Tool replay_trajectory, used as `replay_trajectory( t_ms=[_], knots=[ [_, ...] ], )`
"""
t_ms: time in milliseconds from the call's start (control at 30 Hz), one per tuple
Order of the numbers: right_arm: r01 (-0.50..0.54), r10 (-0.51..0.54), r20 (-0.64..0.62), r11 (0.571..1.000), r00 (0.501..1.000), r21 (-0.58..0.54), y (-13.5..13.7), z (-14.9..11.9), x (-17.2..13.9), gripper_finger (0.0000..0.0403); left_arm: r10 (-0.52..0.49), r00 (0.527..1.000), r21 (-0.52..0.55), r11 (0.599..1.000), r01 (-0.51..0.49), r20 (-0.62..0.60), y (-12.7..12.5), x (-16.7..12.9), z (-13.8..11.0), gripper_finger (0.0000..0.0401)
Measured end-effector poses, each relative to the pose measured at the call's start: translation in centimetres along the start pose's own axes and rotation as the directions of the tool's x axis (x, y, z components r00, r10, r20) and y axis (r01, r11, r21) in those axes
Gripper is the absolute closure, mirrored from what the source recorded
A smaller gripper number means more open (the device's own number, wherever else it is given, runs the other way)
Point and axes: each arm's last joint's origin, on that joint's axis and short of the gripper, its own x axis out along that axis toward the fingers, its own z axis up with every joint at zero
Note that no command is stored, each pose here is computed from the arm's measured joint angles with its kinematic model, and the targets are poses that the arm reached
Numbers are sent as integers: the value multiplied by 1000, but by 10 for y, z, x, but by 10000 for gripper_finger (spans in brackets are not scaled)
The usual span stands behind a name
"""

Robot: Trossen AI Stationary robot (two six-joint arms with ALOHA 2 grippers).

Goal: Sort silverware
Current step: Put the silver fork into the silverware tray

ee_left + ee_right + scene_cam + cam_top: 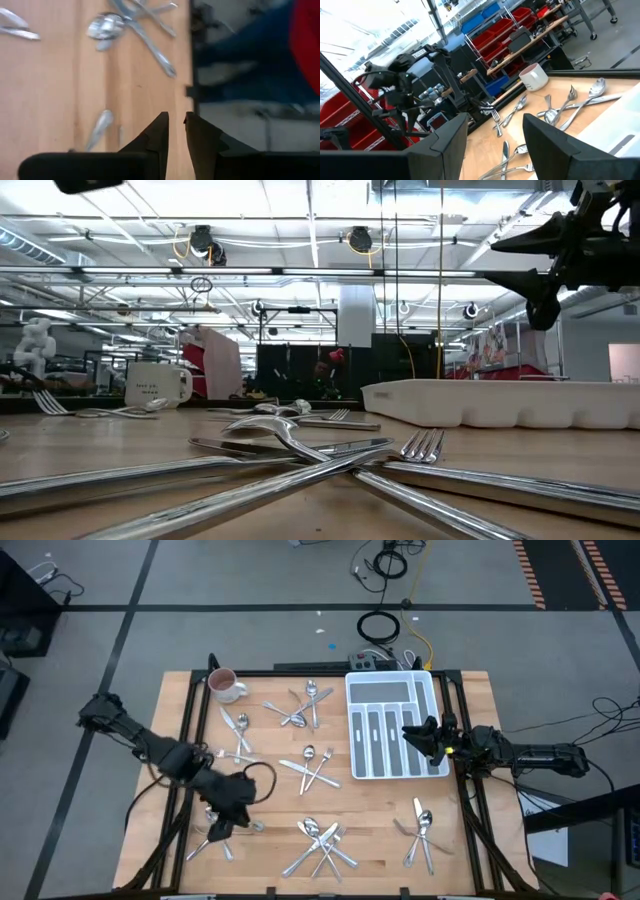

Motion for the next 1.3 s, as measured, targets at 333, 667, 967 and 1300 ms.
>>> replay_trajectory(
  t_ms=[333,667,967,1300],
  knots=[
    [5,-5,-4,1000,1000,-1,0,0,0,218,323,942,-211,919,-334,-88,-13,6,-51,331],
    [22,-23,-25,1000,999,-10,-2,-3,0,218,196,914,-81,968,-239,-356,-24,34,-58,312],
    [22,-22,-24,1000,999,-10,-2,-2,0,218,334,900,-82,926,-370,-281,-23,43,-62,168],
    [22,-22,-25,1000,999,-7,-2,-3,0,218,387,886,-82,905,-419,-255,-3,73,-100,164]
  ],
)
